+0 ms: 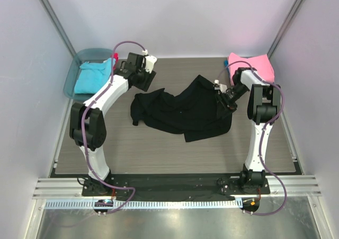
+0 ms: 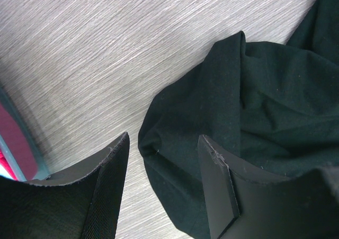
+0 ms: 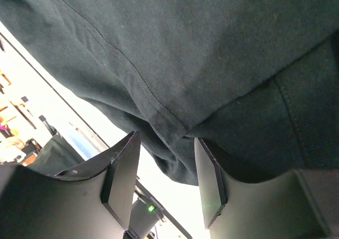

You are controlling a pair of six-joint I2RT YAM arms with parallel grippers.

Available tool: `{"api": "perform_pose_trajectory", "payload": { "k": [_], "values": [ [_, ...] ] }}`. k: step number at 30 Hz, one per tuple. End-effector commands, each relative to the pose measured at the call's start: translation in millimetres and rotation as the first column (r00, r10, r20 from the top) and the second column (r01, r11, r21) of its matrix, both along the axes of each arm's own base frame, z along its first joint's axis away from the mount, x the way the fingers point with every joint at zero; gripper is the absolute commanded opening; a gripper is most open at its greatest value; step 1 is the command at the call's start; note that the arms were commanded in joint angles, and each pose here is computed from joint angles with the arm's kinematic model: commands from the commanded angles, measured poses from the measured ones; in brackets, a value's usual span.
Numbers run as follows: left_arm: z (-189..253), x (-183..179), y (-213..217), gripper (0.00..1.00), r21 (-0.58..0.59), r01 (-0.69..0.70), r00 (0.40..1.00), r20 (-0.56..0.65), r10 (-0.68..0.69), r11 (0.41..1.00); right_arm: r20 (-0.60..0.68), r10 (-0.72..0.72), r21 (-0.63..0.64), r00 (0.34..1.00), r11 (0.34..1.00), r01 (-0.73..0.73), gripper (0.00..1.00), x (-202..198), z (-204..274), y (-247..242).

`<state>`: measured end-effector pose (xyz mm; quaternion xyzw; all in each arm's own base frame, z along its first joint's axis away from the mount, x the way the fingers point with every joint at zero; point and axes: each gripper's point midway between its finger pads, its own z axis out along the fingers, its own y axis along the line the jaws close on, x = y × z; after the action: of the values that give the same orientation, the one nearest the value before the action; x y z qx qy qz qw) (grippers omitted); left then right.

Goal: Fold and stack the t-shirts
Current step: Flatten the tshirt out

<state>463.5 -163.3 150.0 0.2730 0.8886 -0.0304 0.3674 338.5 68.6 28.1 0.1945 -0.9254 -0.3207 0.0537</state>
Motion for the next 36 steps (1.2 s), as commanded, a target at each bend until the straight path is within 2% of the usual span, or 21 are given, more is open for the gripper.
{"api": "perform_pose_trajectory", "payload": {
  "k": [1,10,28,33,36],
  "values": [
    [12.1,7.9,-7.7,0.56,-0.019,0.014,0.999,0.035,-0.013,1.000,-0.002,-0.002,0.039,1.000,0.999,0.002,0.51,3.7,7.0,7.4],
    [9.0,8.6,-11.2,0.56,-0.022,0.017,0.999,0.028,-0.017,1.000,0.000,0.016,0.068,1.000,0.998,-0.016,0.49,1.5,16.6,12.6],
    [1.5,10.6,-17.5,0.56,-0.043,0.022,1.000,0.010,-0.022,0.999,-0.076,0.061,0.081,0.995,0.995,-0.055,0.44,-31.4,30.7,21.0],
    [3.9,10.3,-16.7,0.57,-0.040,0.023,1.000,0.016,-0.022,0.999,-0.065,0.061,0.061,0.996,0.996,-0.058,0.30,-26.9,29.0,18.4],
    [3.0,9.3,-15.4,0.57,-0.035,0.020,1.000,0.014,-0.020,0.999,-0.059,0.063,0.055,0.996,0.997,-0.060,0.25,-26.9,31.3,17.4]
  ]
}}
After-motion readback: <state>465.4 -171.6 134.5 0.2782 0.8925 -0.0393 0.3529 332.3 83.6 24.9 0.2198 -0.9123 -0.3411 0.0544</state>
